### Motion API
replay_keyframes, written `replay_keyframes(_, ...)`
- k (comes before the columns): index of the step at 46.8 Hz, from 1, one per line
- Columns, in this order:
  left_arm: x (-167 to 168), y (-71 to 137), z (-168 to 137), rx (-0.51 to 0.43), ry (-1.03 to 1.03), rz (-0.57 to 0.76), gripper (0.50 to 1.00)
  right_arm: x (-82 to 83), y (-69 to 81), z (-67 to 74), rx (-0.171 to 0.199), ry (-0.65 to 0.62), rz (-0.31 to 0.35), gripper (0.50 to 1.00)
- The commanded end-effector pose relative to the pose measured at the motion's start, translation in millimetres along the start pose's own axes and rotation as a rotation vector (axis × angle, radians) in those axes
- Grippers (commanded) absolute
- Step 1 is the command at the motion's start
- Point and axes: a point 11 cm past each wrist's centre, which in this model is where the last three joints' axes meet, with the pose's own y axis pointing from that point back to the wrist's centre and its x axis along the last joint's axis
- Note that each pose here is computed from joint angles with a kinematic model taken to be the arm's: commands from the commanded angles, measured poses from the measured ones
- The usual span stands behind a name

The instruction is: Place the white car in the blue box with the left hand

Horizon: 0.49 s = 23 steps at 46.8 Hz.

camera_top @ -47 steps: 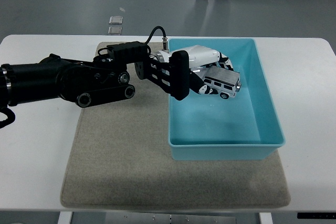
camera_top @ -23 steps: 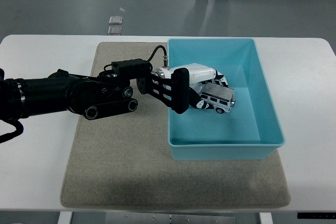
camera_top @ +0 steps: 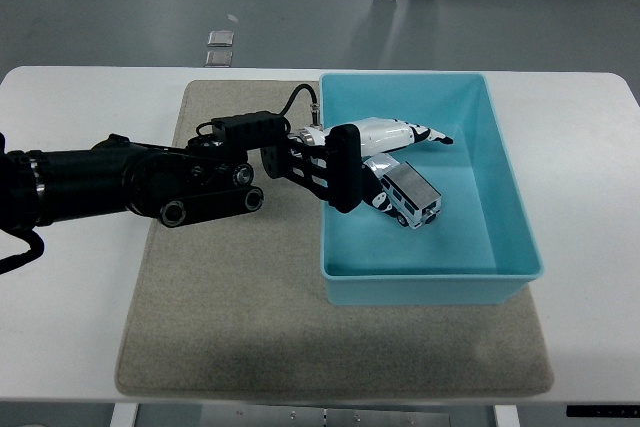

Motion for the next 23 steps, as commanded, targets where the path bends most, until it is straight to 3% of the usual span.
replay_keyframes(1,27,-1,9,-0.026,0.035,0.081,0.996,-0.2,0.0,0.1,0.0,0.0,-0.001,0.936)
replay_keyframes(14,111,27,13,-0.064,0.186,0.325,0.996,0.3,0.0,0.1,0.0,0.0,0.001,0.936)
replay_keyframes(23,146,66,-35,0.013,0.603,0.526,0.996,-0.2,0.0,0.1,0.0,0.0,-0.001,0.936)
